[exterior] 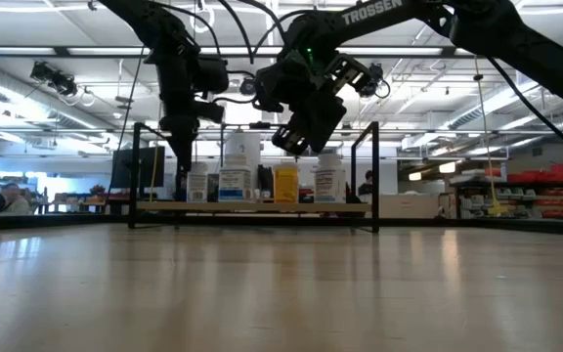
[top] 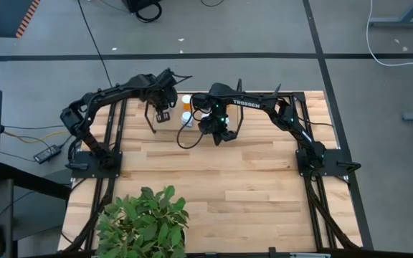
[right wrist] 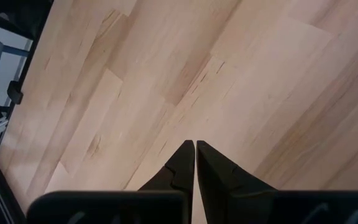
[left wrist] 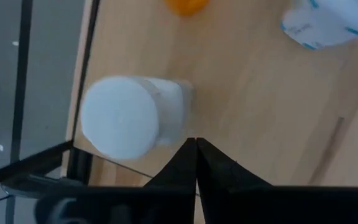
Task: Pick and place medicine bottles onto shelf by color
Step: Put the orange pill bottle on the shelf
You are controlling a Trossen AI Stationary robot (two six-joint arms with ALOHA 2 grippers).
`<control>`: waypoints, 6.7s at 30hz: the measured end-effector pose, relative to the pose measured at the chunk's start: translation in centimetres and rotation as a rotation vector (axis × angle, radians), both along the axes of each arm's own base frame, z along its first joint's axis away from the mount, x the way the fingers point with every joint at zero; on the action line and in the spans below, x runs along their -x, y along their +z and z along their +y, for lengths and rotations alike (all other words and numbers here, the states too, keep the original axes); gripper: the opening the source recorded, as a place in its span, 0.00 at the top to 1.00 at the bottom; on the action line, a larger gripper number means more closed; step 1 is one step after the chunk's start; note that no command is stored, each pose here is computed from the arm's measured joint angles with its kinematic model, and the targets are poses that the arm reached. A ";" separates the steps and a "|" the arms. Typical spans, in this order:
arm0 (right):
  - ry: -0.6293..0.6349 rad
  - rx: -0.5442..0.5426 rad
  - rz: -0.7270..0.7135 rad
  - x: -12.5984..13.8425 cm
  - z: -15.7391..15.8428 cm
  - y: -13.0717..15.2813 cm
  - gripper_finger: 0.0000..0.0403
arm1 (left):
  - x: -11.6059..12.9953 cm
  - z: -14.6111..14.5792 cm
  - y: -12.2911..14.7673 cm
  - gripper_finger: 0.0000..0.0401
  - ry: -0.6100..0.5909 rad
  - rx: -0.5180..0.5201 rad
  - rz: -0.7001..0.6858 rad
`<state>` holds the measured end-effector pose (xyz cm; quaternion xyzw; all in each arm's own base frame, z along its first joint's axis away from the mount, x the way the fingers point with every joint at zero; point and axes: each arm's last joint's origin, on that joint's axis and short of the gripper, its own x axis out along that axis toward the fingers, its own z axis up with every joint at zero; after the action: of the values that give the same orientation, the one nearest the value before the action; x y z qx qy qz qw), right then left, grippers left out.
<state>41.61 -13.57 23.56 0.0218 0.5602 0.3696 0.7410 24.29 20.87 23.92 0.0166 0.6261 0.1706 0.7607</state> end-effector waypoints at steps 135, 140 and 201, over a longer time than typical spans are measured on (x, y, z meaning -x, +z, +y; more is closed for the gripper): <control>-1.014 0.314 -0.471 21.3 6.7 -3.7 0.99 | 1.2 -34.5 0.7 0.98 -0.196 0.073 -0.063; -1.014 0.314 -0.471 21.3 6.7 -3.7 0.99 | 0.7 -33.6 0.7 0.98 -0.174 0.119 -0.040; -1.014 0.314 -0.473 21.3 6.7 -3.7 0.99 | 4.6 -37.5 -2.0 0.24 -1.120 0.040 0.141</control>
<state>20.30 -6.86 19.90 0.0940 0.3470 -0.1239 0.9249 19.66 -16.61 21.93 0.3433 0.5740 -0.2725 0.6916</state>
